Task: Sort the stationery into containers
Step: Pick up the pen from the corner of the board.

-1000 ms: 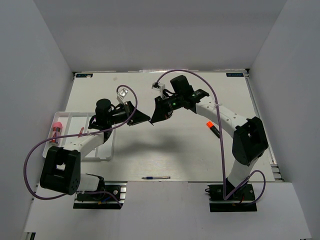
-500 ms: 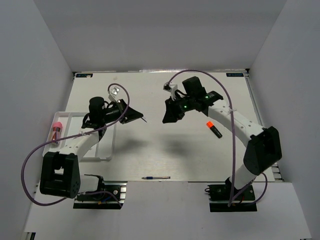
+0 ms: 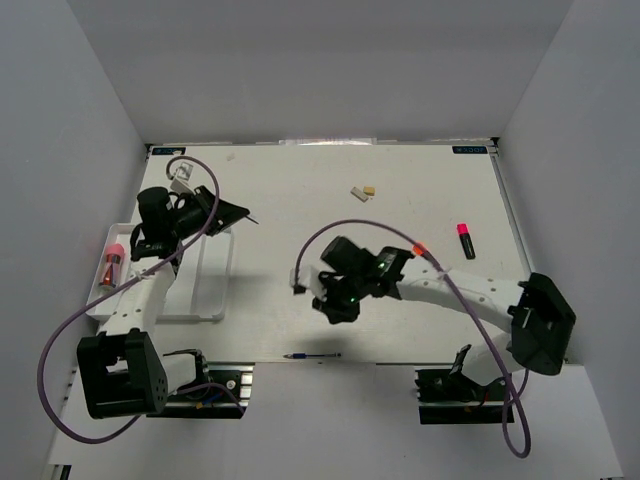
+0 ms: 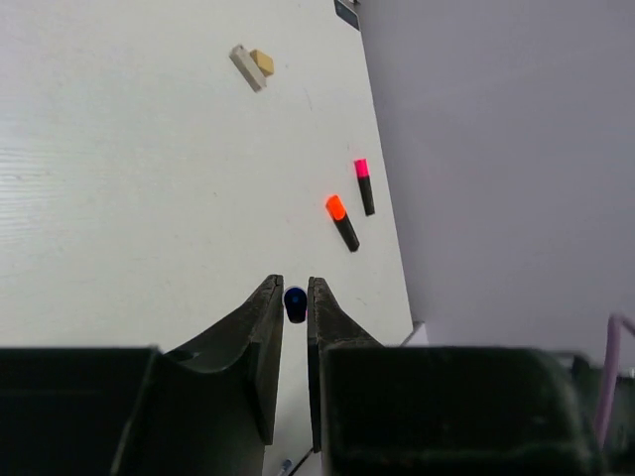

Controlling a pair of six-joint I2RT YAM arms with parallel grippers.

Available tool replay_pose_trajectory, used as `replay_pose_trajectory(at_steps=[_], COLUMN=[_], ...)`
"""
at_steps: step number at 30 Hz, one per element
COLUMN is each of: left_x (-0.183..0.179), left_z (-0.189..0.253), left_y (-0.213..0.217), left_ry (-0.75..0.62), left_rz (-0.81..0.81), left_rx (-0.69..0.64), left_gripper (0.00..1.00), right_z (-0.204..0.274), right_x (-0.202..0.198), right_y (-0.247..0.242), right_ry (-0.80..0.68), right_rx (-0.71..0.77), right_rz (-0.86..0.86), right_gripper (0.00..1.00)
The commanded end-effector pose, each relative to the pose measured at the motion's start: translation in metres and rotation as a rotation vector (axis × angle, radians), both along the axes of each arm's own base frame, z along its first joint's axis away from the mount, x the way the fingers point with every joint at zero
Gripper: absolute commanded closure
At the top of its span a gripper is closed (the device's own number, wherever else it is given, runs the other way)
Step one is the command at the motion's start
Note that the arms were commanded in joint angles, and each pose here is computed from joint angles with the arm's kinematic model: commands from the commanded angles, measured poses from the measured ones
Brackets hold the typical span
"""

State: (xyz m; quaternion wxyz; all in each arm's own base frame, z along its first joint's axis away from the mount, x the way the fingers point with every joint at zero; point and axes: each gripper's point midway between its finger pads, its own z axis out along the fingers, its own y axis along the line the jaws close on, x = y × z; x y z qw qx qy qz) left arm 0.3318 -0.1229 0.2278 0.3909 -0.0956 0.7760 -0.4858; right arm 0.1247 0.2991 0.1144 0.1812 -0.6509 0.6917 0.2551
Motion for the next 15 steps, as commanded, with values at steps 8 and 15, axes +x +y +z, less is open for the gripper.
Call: replay_pose_trajectory(at_steps=[8,15], left_x=[0.010,0.008], left_z=[0.029,0.028], left_y=[0.027,0.029], left_ry=[-0.064,-0.077], left_rz=[0.059,0.072], left_rx=[0.067,0.014], left_gripper=[1.00,1.00], right_z=[-0.035,-0.049], right_x=[-0.064,-0.064], right_y=[0.048,0.065], right_ry=[-0.070,-0.095], right_rx=[-0.100,-0.142], right_rz=[0.097,0.080], right_gripper=[0.62,0.63])
